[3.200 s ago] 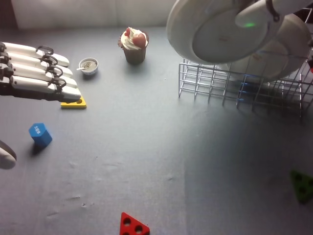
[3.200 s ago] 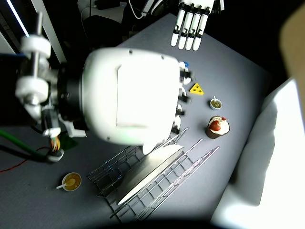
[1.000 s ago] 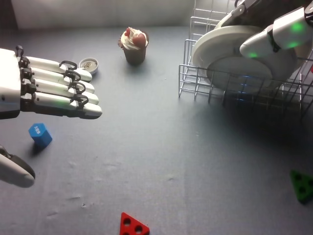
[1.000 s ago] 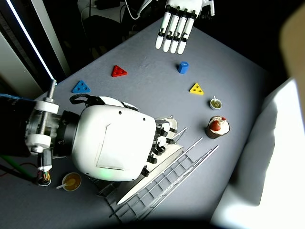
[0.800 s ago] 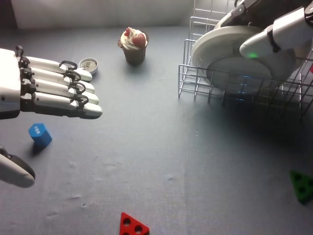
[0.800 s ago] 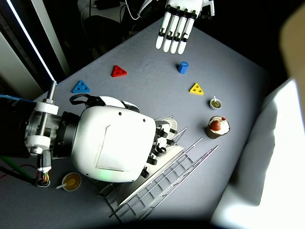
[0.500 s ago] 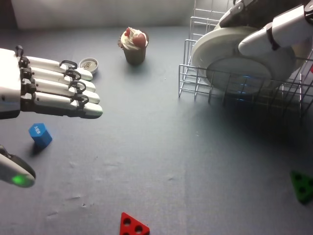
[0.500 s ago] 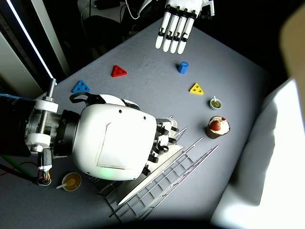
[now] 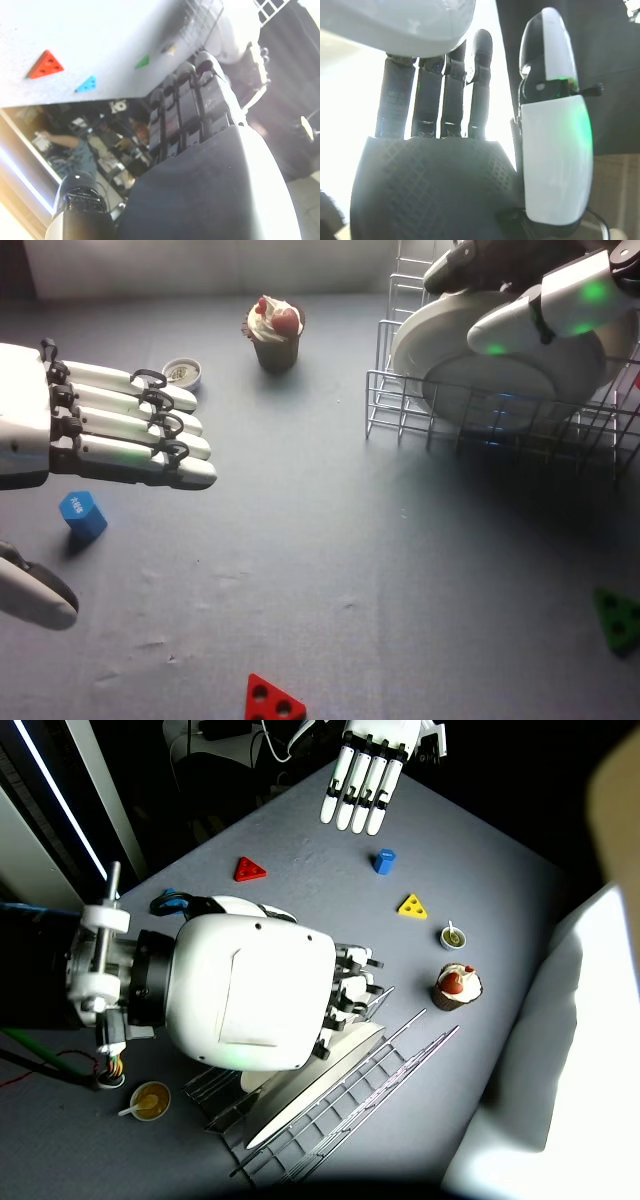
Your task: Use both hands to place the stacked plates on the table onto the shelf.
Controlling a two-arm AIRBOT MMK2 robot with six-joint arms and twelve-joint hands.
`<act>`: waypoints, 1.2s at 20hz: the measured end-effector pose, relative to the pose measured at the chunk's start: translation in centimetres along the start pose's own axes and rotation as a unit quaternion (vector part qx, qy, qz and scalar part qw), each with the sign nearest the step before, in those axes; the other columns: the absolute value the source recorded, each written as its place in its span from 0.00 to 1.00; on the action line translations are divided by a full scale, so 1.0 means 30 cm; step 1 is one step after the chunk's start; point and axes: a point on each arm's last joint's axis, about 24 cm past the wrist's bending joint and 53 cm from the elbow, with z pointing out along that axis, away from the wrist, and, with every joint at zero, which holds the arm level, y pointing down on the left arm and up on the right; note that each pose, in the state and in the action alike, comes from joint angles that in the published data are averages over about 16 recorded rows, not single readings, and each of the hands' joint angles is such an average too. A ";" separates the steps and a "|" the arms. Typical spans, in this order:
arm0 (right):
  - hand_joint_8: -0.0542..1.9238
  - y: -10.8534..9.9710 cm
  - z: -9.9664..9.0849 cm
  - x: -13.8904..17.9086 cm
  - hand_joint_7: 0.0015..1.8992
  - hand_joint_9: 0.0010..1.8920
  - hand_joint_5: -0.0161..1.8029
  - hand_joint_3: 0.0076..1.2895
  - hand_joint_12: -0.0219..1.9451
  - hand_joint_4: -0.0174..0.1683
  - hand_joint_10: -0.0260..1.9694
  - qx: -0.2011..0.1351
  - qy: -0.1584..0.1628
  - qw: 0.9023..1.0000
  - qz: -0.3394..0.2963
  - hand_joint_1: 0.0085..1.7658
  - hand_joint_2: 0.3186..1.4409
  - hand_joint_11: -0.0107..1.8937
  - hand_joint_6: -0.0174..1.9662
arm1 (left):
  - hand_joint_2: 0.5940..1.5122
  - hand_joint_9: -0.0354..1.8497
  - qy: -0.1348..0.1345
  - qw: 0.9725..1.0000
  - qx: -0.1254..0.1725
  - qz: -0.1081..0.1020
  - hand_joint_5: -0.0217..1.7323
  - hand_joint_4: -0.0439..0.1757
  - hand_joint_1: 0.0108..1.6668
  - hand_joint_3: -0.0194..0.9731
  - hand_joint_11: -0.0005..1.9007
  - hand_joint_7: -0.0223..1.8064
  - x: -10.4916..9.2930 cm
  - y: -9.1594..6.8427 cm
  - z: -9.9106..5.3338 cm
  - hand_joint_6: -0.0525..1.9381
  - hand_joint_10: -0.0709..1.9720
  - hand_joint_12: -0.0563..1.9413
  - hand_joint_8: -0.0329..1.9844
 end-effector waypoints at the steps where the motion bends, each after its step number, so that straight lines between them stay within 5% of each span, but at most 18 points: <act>1: 0.04 0.006 0.000 0.004 0.35 0.39 0.41 0.00 0.02 0.07 0.02 -0.003 0.002 1.000 -0.006 0.62 0.58 0.48 0.02 | 0.47 0.15 0.000 1.000 0.000 0.000 0.15 0.19 0.02 0.02 0.10 0.16 0.000 0.000 0.000 0.03 0.04 0.03 0.02; 8: 0.04 0.057 -0.005 0.022 0.27 0.29 0.32 0.00 0.02 0.08 0.02 -0.033 0.014 0.998 -0.057 0.55 0.56 0.35 0.02 | 0.47 0.14 0.000 1.000 0.000 0.000 0.14 0.19 0.02 0.02 0.10 0.16 0.000 0.000 0.000 0.03 0.04 0.03 0.02; 15: 0.04 0.164 -0.049 0.065 0.17 0.18 0.19 0.00 0.02 0.08 0.02 -0.104 0.045 0.985 -0.128 0.41 0.58 0.23 0.02 | 0.47 0.14 0.000 1.000 0.000 0.000 0.13 0.19 0.02 0.02 0.10 0.15 0.000 0.000 0.000 0.03 0.04 0.03 0.02; 19: 0.04 0.213 -0.114 0.135 0.13 0.14 0.12 0.00 0.02 0.08 0.02 -0.153 0.080 0.964 -0.201 0.32 0.59 0.19 0.02 | 0.47 0.14 0.001 1.000 0.000 0.000 0.13 0.19 0.02 0.02 0.10 0.15 0.001 0.000 0.000 0.03 0.04 0.03 0.02; 24: 0.04 0.205 -0.233 0.270 0.09 0.12 0.06 0.00 0.02 0.09 0.02 -0.198 0.134 0.921 -0.307 0.21 0.60 0.15 0.02 | 0.47 0.15 0.002 1.000 0.001 0.000 0.13 0.19 0.01 0.02 0.11 0.15 0.003 -0.002 0.001 0.03 0.04 0.03 0.02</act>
